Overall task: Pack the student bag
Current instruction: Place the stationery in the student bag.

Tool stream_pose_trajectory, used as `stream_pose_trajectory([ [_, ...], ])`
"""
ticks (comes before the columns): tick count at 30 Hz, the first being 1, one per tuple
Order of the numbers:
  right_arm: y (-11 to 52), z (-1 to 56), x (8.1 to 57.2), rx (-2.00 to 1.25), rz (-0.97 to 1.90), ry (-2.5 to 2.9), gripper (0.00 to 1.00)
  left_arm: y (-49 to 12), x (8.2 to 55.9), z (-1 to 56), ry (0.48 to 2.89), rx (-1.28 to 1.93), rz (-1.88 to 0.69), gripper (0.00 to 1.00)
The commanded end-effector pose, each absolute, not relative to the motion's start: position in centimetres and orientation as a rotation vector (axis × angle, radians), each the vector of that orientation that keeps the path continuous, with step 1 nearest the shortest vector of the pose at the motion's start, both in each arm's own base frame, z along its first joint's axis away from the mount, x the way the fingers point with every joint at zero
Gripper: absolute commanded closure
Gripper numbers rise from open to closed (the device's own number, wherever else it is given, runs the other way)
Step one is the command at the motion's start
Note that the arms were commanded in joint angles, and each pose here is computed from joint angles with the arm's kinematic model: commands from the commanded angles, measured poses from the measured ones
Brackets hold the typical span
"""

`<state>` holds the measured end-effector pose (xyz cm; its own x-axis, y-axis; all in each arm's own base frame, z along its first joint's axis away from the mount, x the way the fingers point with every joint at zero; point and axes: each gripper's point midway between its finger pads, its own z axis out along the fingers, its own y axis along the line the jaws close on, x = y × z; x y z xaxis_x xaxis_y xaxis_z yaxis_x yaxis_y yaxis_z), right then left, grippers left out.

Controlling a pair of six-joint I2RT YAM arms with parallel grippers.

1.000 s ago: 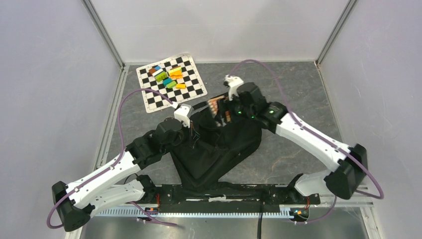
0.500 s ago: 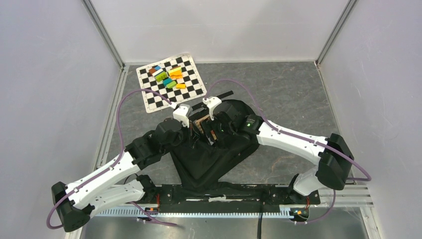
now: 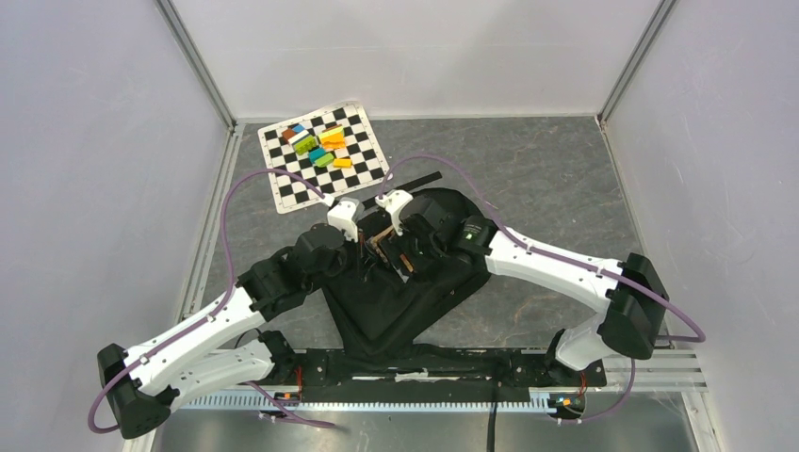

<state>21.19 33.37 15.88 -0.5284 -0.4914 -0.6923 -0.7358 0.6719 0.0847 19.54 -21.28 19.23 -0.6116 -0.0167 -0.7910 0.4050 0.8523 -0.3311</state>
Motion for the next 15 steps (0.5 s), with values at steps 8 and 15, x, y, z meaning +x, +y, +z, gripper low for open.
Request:
stream_pose_trajectory([
  [8, 32.9, 17.0, 20.4, -1.093, 0.461, 2.248, 0.02, -20.3, 20.4, 21.8, 2.073, 0.245, -0.591, 0.98],
  [15, 31.9, 20.4, 23.1, -1.025, 0.557, 2.189, 0.02, -20.1, 19.8, 20.9, 2.085, 0.261, -0.6, 0.98],
])
